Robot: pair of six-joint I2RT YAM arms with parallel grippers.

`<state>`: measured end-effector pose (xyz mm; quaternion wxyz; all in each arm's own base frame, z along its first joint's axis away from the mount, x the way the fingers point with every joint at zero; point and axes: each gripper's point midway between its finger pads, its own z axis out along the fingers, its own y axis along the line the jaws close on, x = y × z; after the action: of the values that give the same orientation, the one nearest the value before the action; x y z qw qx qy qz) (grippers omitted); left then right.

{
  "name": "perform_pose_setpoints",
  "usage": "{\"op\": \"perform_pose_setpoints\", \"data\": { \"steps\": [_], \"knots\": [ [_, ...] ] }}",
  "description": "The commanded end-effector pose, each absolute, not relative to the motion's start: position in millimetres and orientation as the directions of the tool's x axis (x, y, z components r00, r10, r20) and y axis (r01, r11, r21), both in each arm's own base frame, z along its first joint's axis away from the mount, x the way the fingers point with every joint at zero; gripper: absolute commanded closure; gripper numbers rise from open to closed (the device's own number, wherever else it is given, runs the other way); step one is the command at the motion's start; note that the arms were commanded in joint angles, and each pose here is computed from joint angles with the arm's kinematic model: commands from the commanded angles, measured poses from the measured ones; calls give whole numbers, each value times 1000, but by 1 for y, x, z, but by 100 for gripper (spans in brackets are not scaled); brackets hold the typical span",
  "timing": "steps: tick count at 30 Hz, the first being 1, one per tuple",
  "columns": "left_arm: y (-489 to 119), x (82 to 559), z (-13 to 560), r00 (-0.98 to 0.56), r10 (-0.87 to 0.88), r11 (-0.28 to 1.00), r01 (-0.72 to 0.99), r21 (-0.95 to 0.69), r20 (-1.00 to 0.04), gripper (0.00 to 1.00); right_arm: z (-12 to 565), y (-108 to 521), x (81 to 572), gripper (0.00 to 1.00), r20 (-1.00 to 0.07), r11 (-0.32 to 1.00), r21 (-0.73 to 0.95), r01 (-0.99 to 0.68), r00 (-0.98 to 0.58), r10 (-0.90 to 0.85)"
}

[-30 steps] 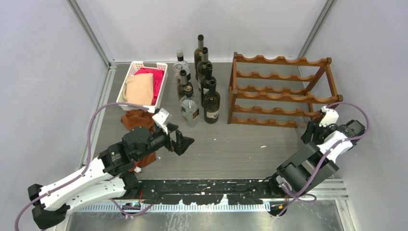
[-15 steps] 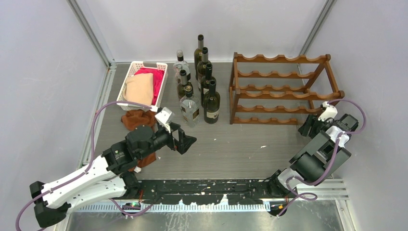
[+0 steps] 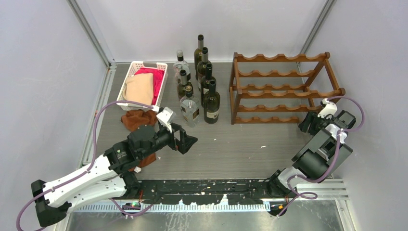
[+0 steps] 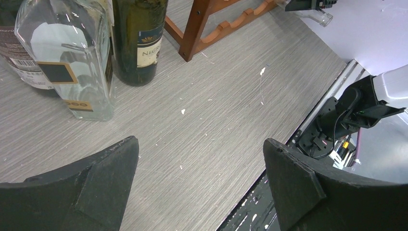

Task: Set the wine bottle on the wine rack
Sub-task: Place the wine bottle in the wine rack.

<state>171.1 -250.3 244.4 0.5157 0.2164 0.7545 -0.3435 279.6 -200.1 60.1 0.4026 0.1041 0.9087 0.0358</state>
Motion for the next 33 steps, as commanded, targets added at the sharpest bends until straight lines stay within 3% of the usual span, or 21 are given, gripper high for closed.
{"op": "perform_pose_setpoints", "data": {
  "steps": [1, 7, 12, 17, 23, 27, 33],
  "knots": [
    [-255, 174, 266, -333, -102, 649, 691, -317, -937, 0, 79, -219, 289, 51, -785, 984, 55, 170, -601, 148],
    [-262, 162, 275, -313, -137, 574, 748, -333, -940, 0, 96, -203, 290, 69, -814, 996, 41, 78, -575, 79],
    [-270, 157, 309, -308, -189, 519, 775, -361, -932, 11, 94, -195, 293, 73, -803, 999, 37, 27, -595, 46],
    [-284, 175, 344, -343, -126, 590, 729, -348, -931, 21, 84, -192, 290, 78, -769, 998, 66, 11, -636, 58],
    [-330, 203, 367, -165, 207, 592, 806, -11, -964, 19, 82, -188, 286, 81, -752, 997, 72, -10, -657, 48],
    [-367, 216, 378, 64, 413, 406, 880, 246, -909, 16, 83, -186, 285, 82, -745, 996, 90, -17, -665, 56],
    [-427, 242, 380, 345, 505, 140, 872, 469, -792, 10, 83, -187, 284, 82, -738, 996, 83, -15, -673, 51]
  ]
}}
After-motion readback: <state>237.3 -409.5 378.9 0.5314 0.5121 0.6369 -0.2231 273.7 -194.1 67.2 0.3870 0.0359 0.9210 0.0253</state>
